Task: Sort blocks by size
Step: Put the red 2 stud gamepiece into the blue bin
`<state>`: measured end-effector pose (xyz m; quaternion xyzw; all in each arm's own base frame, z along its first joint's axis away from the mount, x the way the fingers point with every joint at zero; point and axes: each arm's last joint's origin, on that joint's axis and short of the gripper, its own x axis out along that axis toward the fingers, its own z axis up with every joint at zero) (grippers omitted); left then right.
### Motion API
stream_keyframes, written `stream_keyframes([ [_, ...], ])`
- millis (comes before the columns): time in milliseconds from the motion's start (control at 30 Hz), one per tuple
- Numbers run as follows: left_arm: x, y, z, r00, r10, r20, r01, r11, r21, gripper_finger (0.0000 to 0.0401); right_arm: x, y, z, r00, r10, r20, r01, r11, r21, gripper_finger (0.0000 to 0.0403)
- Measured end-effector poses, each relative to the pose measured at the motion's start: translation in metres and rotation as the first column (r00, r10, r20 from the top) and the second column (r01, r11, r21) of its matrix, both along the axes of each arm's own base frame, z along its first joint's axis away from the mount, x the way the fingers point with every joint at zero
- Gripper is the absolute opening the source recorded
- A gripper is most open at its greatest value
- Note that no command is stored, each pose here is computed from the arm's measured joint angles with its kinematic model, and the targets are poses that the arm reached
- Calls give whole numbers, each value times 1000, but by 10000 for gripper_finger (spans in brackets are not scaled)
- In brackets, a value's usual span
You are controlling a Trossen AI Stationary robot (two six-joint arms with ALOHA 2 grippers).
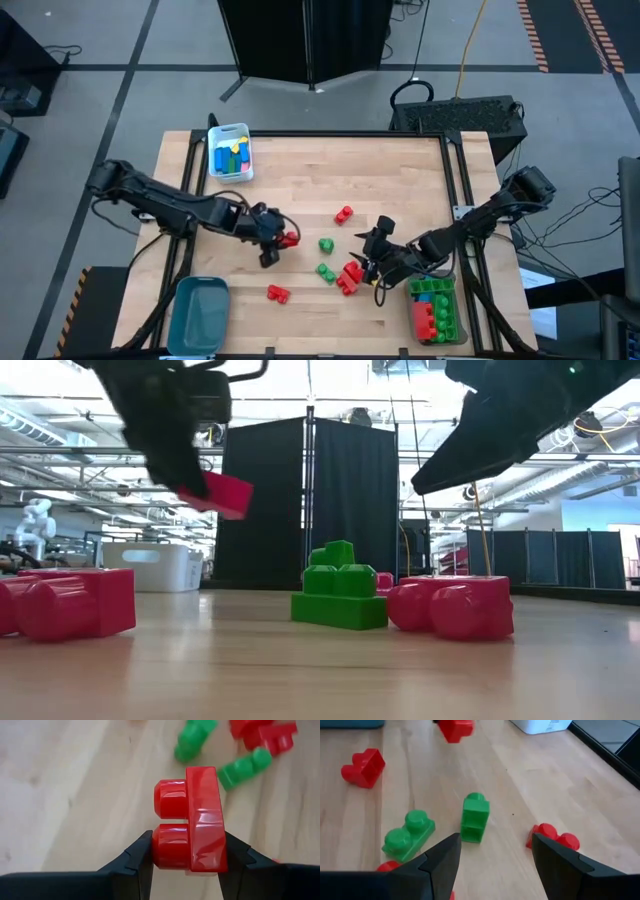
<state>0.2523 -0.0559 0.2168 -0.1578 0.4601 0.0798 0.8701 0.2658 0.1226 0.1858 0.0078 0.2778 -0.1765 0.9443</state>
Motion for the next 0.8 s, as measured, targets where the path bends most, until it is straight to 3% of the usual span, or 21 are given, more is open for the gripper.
stream_keyframes([
  [300, -17, -19, 5, 995, -15, -96, 0, 989, -151, 141, 10, -9, 2, 989, 143, -25, -140, 985, 106, 228],
  [533, -22, -31, 27, 985, -34, -169, 1, 981, -192, 141, 24, -28, 9, 992, 114, 52, -118, 990, 79, 228],
  [800, -31, -48, 40, 978, -23, -206, -24, 974, -223, 141, 29, -46, 9, 997, 63, 45, -66, 996, 64, 228],
])
